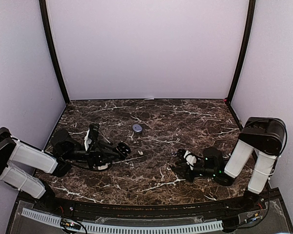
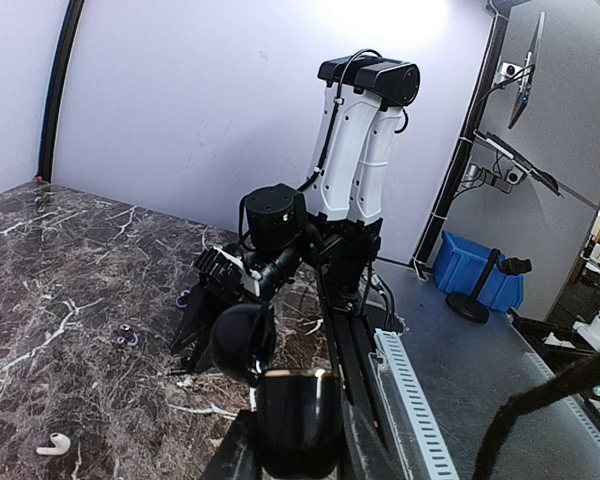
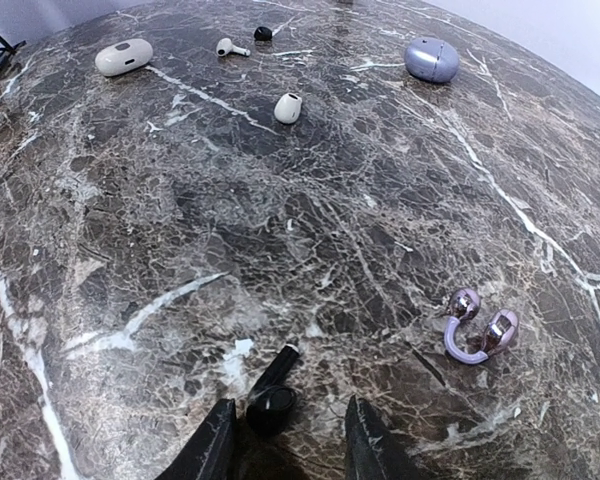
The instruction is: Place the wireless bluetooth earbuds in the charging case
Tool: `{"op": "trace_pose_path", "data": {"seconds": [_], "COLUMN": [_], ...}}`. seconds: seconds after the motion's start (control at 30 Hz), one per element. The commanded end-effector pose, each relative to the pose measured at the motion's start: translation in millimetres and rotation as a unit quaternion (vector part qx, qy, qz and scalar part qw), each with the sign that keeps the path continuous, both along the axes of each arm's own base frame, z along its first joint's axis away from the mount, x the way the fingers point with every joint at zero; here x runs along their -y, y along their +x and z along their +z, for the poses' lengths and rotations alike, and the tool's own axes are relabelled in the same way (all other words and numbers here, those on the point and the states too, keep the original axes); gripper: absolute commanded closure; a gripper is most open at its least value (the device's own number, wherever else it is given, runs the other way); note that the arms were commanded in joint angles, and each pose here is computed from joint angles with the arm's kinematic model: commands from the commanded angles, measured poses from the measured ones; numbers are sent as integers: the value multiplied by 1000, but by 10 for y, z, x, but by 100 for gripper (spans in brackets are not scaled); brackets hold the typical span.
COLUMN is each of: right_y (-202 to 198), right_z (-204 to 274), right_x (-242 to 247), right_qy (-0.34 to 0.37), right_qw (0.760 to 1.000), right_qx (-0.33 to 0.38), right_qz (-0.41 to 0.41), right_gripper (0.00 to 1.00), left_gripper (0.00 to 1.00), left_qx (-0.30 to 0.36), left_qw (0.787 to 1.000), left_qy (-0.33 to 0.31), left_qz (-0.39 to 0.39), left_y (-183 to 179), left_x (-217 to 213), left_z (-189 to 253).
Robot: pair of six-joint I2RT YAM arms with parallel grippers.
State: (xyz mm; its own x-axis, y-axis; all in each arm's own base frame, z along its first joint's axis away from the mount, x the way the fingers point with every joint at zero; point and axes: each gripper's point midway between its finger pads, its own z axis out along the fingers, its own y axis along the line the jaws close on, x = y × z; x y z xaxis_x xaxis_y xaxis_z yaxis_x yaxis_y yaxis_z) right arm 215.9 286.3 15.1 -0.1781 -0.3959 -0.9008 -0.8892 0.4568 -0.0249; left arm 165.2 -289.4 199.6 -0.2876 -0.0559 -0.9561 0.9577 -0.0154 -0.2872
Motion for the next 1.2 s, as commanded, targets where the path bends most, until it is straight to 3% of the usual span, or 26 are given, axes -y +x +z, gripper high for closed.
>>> {"op": "trace_pose_path", "data": {"seconds": [0.0,1.17], "right_y": [-13,-54], "right_z": [-89,-287], "right_x": [-1,-36], "right_qy": [-15,-39], "right_qw": [1000,999], "right_qx": [-8,-34], "right_qz": [0,8], "right_gripper": [65,75], "left_gripper": [77,77], "left_qx": [20,19], "left_qw": [1000,1000], "left_qy": [-7,-7], "left_qz": [-9,-8], "left_y": [-14,-28], "left_x": [15,4], "left_z": [73,72]}}
